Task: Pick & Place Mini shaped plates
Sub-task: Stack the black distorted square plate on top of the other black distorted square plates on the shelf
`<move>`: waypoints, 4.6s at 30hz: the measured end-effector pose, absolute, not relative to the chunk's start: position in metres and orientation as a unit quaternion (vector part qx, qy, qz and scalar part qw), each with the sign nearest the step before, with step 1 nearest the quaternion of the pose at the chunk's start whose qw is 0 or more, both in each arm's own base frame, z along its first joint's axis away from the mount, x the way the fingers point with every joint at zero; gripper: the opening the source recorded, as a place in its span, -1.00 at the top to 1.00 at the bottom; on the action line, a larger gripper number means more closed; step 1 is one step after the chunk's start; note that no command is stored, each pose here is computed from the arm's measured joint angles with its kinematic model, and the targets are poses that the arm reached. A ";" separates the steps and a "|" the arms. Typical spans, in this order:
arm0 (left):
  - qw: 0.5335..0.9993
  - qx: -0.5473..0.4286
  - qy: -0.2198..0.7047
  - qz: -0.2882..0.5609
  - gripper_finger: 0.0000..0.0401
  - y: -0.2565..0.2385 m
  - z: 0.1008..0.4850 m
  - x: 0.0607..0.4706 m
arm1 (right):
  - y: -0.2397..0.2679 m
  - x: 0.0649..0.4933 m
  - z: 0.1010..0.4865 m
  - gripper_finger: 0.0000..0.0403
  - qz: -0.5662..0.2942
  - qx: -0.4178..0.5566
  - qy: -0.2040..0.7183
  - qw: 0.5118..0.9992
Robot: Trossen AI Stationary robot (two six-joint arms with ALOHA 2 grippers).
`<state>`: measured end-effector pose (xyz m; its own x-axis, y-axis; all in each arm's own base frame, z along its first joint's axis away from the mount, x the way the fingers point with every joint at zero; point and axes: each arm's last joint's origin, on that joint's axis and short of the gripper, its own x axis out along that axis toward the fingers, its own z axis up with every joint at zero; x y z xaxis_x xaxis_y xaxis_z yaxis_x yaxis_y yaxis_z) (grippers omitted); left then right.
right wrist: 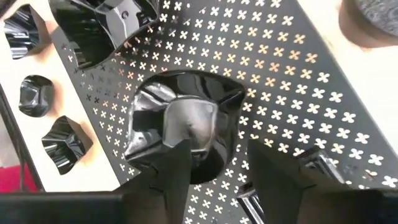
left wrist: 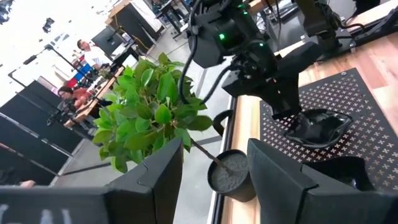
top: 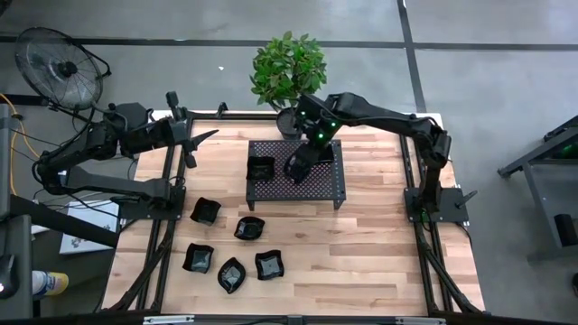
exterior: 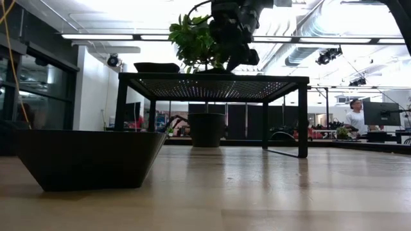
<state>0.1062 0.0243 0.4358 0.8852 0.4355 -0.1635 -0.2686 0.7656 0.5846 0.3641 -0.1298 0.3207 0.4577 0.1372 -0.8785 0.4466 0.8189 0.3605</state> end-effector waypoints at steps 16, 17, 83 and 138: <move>0.928 0.225 0.220 0.199 0.13 0.025 0.420 0.103 | -0.113 0.304 0.397 0.20 -0.144 0.242 0.428 0.859; 0.927 0.215 0.233 0.199 0.13 0.025 0.417 0.103 | -0.111 0.298 0.403 0.19 -0.154 0.233 0.423 0.862; 0.615 -0.303 0.642 0.343 0.13 0.001 0.195 0.153 | -0.047 0.127 0.399 0.22 -0.138 0.193 0.330 0.914; 0.583 -0.337 0.663 0.328 0.97 -0.002 0.176 0.176 | -0.048 0.129 0.402 0.24 -0.112 0.136 0.320 0.931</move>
